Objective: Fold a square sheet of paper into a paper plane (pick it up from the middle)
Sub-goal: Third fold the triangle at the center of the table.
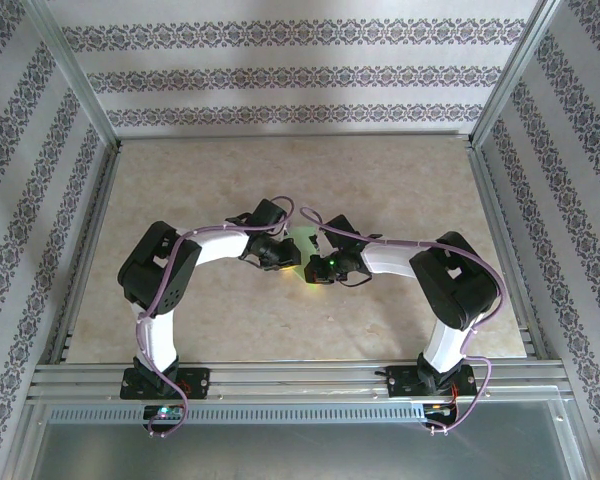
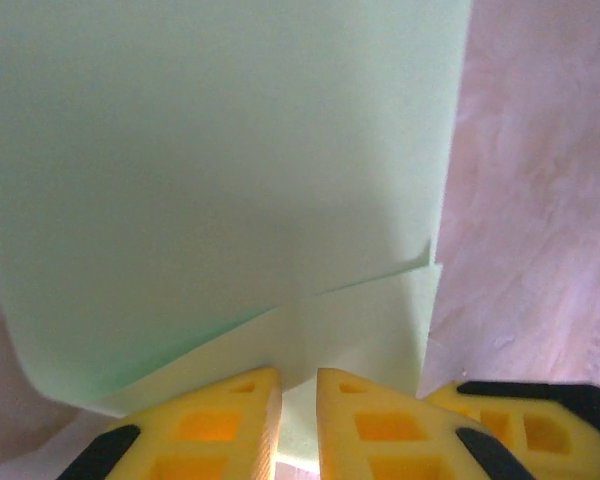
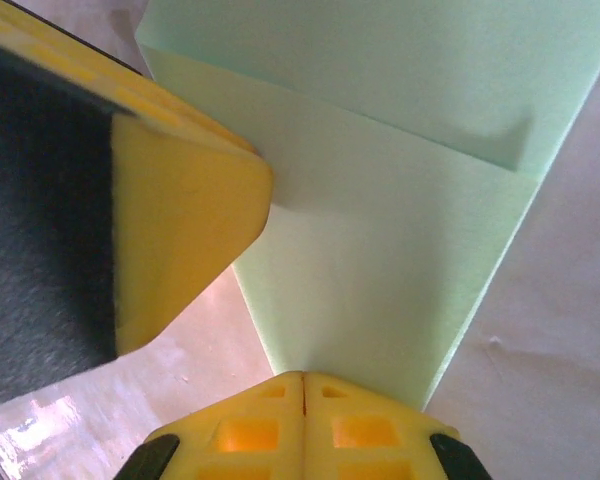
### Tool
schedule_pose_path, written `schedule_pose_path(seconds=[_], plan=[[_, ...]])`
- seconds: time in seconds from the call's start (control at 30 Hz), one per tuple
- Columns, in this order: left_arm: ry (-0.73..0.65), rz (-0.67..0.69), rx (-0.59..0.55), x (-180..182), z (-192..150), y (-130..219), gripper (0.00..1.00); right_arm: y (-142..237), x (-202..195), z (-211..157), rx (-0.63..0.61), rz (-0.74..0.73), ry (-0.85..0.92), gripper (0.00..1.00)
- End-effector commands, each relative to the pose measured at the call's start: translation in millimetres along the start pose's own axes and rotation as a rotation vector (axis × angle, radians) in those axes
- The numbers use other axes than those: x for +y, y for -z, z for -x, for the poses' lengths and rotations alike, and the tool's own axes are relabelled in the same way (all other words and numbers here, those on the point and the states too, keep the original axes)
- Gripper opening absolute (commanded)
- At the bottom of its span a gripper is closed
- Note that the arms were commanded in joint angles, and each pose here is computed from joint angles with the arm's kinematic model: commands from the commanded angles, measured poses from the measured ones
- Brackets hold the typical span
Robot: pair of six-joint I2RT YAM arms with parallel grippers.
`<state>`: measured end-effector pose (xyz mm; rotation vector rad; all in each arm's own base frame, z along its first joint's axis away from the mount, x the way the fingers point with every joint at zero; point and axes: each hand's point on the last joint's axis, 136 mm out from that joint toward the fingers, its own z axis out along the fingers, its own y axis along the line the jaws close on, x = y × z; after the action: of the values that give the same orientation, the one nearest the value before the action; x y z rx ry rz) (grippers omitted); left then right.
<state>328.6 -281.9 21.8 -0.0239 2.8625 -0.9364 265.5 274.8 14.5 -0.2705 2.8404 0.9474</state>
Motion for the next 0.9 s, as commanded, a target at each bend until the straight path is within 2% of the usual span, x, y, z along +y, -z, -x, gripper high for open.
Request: schedule_pose_path(seconds=[0.0, 0.47, 0.67, 0.87], plan=[[-0.078, 0.015, -0.06, 20, 15, 7, 0.2, -9, -37, -34, 0.119, -0.137, -0.061, 0.04], [-0.039, 0.087, -0.153, 63, 53, 41, 0.23, -7, -42, -36, 0.139, -0.166, -0.045, 0.04], [-0.068, -0.058, -0.263, -4, 76, 85, 0.24, 1, -3, -8, 0.086, -0.013, 0.051, 0.06], [-0.011, -0.145, -0.233, -18, 48, 68, 0.23, 15, 29, 16, 0.018, 0.097, 0.103, 0.07]])
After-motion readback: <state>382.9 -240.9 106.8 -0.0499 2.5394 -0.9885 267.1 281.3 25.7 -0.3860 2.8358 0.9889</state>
